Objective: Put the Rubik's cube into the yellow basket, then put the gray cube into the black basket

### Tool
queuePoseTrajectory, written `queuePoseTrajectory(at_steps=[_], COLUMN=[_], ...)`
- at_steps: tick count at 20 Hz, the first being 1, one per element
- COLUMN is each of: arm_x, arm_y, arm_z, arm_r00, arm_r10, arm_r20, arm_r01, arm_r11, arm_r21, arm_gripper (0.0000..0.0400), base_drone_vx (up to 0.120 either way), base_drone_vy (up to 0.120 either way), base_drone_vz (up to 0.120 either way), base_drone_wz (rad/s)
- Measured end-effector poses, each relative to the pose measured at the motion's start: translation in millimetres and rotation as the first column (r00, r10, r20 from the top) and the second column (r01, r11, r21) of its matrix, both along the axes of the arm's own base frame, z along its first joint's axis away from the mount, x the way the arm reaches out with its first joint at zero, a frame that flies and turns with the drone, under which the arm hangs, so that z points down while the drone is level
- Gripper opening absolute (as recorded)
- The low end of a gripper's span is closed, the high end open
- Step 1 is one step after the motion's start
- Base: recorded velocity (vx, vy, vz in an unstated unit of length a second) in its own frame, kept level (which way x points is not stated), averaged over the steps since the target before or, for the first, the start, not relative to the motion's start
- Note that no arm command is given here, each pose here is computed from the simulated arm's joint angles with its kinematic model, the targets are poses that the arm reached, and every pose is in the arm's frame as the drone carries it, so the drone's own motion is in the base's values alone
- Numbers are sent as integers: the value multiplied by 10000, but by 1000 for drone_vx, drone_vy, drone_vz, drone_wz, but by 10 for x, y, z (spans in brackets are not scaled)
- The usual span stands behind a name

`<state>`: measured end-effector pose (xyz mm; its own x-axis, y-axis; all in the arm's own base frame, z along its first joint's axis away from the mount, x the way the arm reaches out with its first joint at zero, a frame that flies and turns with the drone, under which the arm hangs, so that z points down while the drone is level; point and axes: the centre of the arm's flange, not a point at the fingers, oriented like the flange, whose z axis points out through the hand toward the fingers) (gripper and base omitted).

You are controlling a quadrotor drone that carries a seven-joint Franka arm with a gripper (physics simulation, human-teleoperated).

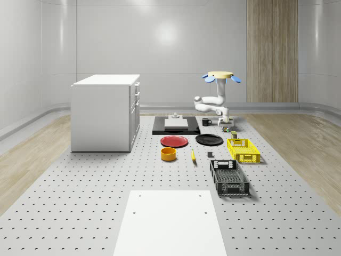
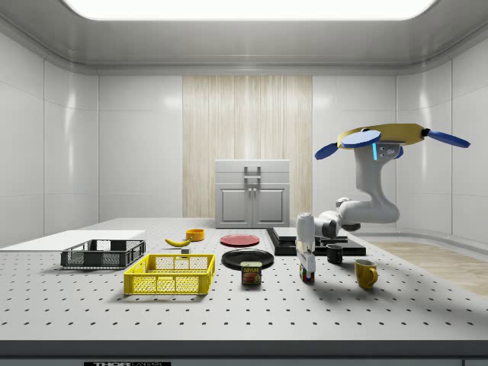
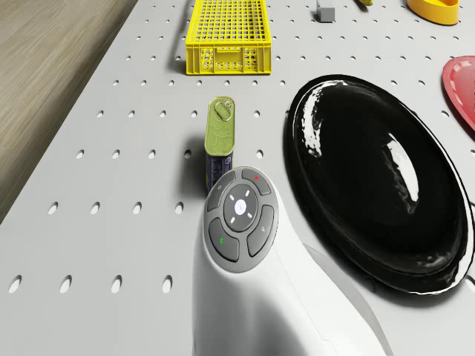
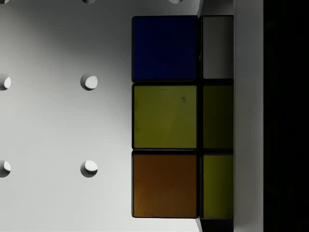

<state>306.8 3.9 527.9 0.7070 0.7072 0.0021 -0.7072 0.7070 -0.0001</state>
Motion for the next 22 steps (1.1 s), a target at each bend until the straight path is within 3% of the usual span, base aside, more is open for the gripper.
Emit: queuePoseTrajectory(at_steps=[11,22], arm_x=[0,0], arm_y=[1,1], arm_z=[-93,-374], arm_r00=[10000,10000], arm_r10=[0,-1], arm_r20=[0,-2], arm_r01=[0,1], arm_r11=[10000,10000], arm_r21=[1,1], arm_gripper=[326,325], base_drone_vx=[0,0], base_drone_vy=[0,0], base_drone_vz=[0,120], base_drone_wz=[0,0])
